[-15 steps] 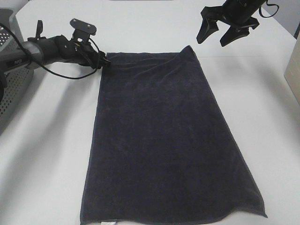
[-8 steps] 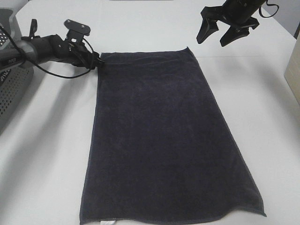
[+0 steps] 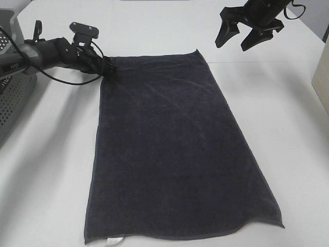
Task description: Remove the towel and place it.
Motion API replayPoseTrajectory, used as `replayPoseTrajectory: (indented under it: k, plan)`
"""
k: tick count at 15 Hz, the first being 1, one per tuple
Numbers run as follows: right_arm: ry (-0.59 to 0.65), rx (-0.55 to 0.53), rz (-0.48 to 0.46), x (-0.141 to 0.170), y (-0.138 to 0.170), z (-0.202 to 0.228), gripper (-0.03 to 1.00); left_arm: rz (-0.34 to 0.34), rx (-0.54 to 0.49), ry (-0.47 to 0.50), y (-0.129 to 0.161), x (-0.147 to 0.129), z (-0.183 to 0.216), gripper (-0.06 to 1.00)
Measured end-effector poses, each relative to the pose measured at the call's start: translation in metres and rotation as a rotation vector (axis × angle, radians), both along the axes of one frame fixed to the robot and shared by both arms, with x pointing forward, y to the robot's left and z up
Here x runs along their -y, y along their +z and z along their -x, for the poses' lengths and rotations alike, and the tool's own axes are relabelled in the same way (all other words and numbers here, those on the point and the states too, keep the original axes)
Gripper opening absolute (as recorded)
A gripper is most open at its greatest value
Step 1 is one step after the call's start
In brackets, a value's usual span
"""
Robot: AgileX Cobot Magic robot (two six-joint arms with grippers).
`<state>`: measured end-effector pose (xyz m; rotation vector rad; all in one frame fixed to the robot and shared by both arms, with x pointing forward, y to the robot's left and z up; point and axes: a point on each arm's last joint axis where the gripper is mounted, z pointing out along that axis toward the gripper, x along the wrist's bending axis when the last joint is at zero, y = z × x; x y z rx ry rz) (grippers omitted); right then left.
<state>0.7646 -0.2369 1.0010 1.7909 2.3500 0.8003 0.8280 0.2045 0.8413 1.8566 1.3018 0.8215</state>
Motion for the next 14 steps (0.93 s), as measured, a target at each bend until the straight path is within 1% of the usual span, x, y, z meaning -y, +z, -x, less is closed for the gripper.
replayPoseTrajectory:
  k: [2,3,5,6,8,10,12,13,14]
  plan:
    - [0.0,0.008,0.0,0.0,0.005,0.001,0.78,0.002,-0.011,-0.018,0.011,0.006,0.001,0.72]
    - [0.0,0.024,-0.001,0.0,0.013,0.003,0.78,0.002,-0.004,-0.027,0.028,0.007,0.002,0.73]
    - [-0.012,0.064,-0.01,0.0,0.037,0.008,0.78,0.011,0.013,-0.046,0.074,0.008,0.005,0.73]
    - [-0.023,0.112,-0.019,0.001,0.062,0.015,0.78,0.004,0.013,-0.07,0.113,0.008,0.012,0.73]
    - [-0.043,0.148,-0.033,0.001,0.085,0.023,0.78,-0.003,-0.034,-0.089,0.145,0.008,0.023,0.73]
    - [-0.06,0.189,-0.047,0.002,0.11,0.033,0.78,-0.009,-0.131,-0.084,0.173,0.005,0.039,0.73]
    - [-0.079,0.235,-0.055,0.003,0.137,0.045,0.78,-0.021,-0.213,-0.037,0.21,-0.002,0.06,0.73]
    - [-0.09,0.246,-0.051,0.004,0.143,0.049,0.78,-0.027,-0.233,-0.023,0.217,-0.004,0.065,0.73]
    - [-0.127,0.264,-0.038,0.008,0.155,0.055,0.78,-0.055,-0.253,0.012,0.235,-0.01,0.076,0.73]
